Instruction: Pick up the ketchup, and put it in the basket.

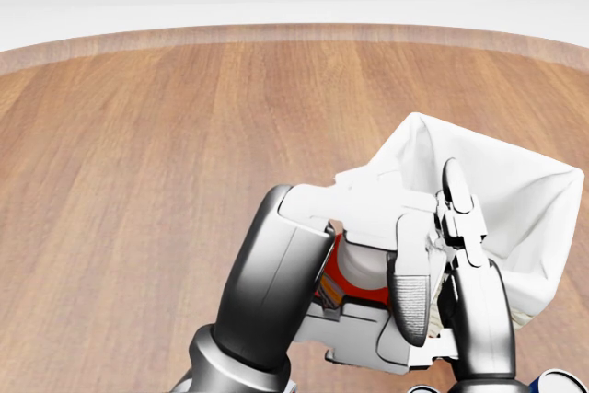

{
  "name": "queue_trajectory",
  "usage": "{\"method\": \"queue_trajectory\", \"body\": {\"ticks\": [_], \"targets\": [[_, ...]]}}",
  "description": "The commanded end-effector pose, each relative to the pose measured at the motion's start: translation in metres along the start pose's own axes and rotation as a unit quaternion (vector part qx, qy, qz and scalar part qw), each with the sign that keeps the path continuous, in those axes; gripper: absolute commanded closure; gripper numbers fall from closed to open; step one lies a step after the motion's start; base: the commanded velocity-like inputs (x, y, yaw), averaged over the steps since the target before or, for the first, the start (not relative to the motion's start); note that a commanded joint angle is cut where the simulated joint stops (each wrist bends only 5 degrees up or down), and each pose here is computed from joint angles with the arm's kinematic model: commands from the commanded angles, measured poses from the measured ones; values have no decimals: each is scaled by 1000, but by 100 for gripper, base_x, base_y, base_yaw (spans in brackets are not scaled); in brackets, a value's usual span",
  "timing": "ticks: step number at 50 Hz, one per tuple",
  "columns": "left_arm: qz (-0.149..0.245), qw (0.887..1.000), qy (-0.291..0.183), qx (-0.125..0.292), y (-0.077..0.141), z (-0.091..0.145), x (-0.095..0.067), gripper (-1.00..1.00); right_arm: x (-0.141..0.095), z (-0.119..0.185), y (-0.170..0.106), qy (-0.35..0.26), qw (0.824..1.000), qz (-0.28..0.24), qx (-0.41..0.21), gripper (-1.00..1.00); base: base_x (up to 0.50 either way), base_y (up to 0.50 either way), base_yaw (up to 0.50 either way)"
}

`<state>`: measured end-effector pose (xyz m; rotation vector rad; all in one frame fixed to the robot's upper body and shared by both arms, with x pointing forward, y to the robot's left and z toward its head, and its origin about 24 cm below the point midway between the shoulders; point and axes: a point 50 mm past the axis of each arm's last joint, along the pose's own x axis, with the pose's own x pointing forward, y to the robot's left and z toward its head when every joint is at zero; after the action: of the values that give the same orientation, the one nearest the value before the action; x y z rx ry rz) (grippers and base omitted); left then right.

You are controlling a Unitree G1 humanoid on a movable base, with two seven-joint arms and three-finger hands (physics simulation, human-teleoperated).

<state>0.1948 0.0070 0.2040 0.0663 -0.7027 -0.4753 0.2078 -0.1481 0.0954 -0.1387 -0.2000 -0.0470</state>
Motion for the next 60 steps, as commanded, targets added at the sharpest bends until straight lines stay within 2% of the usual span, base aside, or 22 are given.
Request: {"method": "queue_trajectory", "body": {"ticks": [1, 46, 60], "targets": [[12, 1000, -23, -8, -7, 11, 1, 91, 0, 0, -1, 0, 1000, -6, 1, -100, 0, 0, 0], [3, 998, 26, -59, -26, -10, 6, 91, -1, 5, -8, -4, 1000, -15, 2, -100, 0, 0, 0], [3, 998, 34, -59, -28, -14, 10, 92, 0, 5, -9, -4, 1000, -15, 4, -100, 0, 0, 0]]}}
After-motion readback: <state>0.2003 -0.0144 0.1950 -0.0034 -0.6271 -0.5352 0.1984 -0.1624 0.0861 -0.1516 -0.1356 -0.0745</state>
